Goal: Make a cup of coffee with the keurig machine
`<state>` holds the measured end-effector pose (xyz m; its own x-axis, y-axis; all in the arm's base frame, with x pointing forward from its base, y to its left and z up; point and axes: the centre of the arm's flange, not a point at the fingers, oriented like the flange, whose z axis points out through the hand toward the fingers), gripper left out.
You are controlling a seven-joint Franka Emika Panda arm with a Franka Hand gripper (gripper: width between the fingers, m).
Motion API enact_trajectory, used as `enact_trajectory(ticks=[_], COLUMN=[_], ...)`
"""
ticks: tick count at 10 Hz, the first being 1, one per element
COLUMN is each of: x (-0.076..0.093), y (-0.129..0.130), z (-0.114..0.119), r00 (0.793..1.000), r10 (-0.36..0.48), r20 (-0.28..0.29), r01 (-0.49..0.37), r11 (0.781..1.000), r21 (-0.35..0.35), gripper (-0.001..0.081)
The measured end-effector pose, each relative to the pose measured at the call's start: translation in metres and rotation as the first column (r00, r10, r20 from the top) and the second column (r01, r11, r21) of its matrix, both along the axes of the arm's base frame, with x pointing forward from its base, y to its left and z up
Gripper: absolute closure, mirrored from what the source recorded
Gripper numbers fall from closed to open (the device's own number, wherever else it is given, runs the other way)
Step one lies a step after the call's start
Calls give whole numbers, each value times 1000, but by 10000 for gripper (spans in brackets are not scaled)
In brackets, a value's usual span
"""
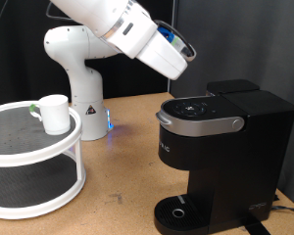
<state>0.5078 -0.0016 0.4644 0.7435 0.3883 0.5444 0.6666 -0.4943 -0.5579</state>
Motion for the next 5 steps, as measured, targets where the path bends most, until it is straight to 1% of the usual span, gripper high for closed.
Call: enact_trajectory(ticks=[1,2,4,5], x=[-3,-11,-34,-45], y=[-2,-5,-14,-19], z=[-1,-1,-1,-1], r00=[999,997,995,995], r10=[-39,-73,-100,-98], r20=[9,13,-8,-21], r01=[39,72,100,99], r11=[999,996,993,993], r21=[22,47,65,65], gripper=[805,805,805,805])
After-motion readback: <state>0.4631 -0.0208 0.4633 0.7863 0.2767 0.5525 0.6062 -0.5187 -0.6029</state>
